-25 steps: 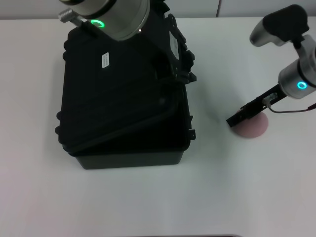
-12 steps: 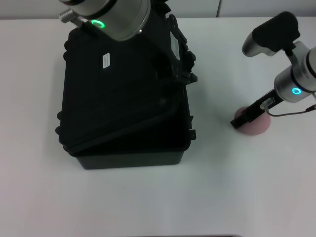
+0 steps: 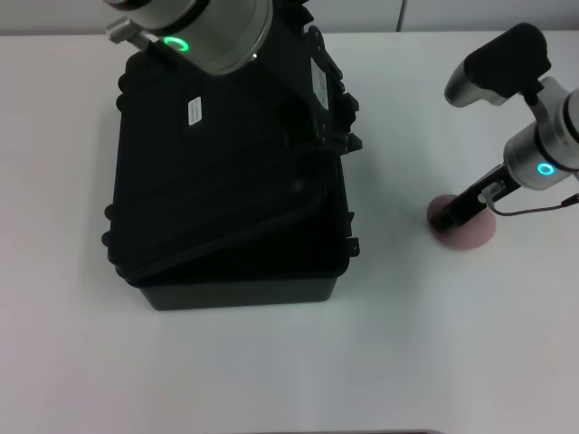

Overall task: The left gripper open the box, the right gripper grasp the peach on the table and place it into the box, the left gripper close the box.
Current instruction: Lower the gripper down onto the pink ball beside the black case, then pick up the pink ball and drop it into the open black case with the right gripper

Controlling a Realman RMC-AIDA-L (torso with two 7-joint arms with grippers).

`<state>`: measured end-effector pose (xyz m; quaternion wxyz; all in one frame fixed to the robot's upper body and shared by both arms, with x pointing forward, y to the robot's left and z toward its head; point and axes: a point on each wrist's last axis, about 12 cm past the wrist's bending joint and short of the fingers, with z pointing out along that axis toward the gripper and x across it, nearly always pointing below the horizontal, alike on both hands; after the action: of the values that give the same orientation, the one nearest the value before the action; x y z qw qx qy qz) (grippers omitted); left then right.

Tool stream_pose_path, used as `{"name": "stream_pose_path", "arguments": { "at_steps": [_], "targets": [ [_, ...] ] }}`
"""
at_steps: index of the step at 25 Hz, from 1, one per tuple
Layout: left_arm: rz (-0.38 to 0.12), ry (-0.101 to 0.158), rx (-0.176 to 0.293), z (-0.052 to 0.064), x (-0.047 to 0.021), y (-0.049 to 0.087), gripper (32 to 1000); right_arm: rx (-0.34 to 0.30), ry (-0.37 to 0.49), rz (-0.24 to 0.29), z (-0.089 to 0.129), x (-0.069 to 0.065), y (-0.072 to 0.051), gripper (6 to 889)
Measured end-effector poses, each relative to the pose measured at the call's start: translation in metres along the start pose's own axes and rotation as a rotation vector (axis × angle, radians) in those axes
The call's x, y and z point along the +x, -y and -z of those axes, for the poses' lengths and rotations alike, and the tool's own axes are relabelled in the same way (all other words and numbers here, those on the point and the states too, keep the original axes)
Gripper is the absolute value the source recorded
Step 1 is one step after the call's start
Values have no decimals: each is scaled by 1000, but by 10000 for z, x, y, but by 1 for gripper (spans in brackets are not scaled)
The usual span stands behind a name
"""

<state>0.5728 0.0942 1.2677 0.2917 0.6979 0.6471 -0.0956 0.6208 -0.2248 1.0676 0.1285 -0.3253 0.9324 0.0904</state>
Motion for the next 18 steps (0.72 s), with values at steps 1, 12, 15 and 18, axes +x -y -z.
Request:
{"name": "stream_pose_path", "arguments": {
  "at_steps": [1, 12, 15, 18],
  "targets": [
    [0, 0, 0, 0, 1, 0, 367, -1, 0, -1, -1, 2, -1, 421],
    [1, 2, 2, 1, 13, 3, 367, -8, 49, -16, 117, 10, 30, 320],
    [1, 2, 2, 1, 16, 3, 367, -20, 95, -31, 229, 19, 50, 292],
    [2, 2, 2, 1, 20, 4, 367, -21, 134, -37, 339, 18, 74, 264]
  ]
}}
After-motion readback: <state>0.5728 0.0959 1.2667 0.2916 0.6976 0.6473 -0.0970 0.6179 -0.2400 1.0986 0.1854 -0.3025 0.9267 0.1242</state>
